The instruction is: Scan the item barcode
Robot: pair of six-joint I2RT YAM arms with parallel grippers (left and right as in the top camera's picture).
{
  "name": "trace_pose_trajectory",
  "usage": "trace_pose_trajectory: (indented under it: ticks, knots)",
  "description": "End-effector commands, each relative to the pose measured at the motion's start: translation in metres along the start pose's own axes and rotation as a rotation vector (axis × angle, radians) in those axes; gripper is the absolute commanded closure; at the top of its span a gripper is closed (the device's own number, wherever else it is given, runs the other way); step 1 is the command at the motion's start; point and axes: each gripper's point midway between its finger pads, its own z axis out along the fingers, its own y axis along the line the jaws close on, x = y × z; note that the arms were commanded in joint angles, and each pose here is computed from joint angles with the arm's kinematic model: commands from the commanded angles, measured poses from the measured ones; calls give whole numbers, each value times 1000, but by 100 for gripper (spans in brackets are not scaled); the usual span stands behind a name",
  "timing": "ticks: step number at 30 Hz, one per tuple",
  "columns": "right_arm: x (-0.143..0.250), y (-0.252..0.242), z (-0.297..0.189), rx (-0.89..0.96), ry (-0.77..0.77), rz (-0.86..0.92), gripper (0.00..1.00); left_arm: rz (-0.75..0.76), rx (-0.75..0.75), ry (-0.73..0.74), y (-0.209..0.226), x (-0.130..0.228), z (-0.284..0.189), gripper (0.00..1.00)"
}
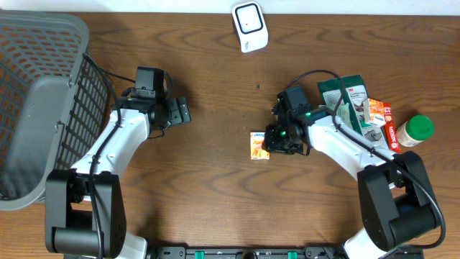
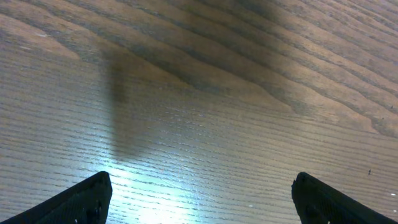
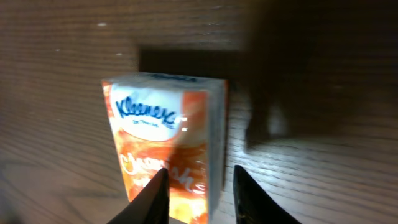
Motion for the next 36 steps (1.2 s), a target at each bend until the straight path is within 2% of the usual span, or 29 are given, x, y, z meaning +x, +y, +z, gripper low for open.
trace_pose_trajectory:
  ticks: [1, 5, 10, 13, 21, 28, 31, 36]
  knots:
    - [3, -6, 3, 40, -16, 27, 75, 2, -14, 4, 4, 2, 2, 7]
    - [-3, -7, 5, 39, -44, 21, 76, 2, -13, 4, 4, 2, 2, 6]
    - [-5, -8, 7, 40, -64, 16, 66, 2, -14, 4, 4, 2, 2, 6]
    - [-8, -12, 6, 61, -80, 16, 65, 2, -13, 4, 4, 2, 2, 7]
    - [-1, -19, 13, 71, -78, 69, 71, 2, -13, 4, 4, 2, 2, 7]
    - [5, -24, 23, 59, -93, 74, 96, 2, -13, 4, 4, 2, 2, 7]
    - [-9, -21, 5, 35, -122, 28, 99, 2, -13, 4, 4, 2, 2, 7]
    - [-35, 8, -62, -85, -232, -134, 99, 2, -13, 4, 4, 2, 2, 7]
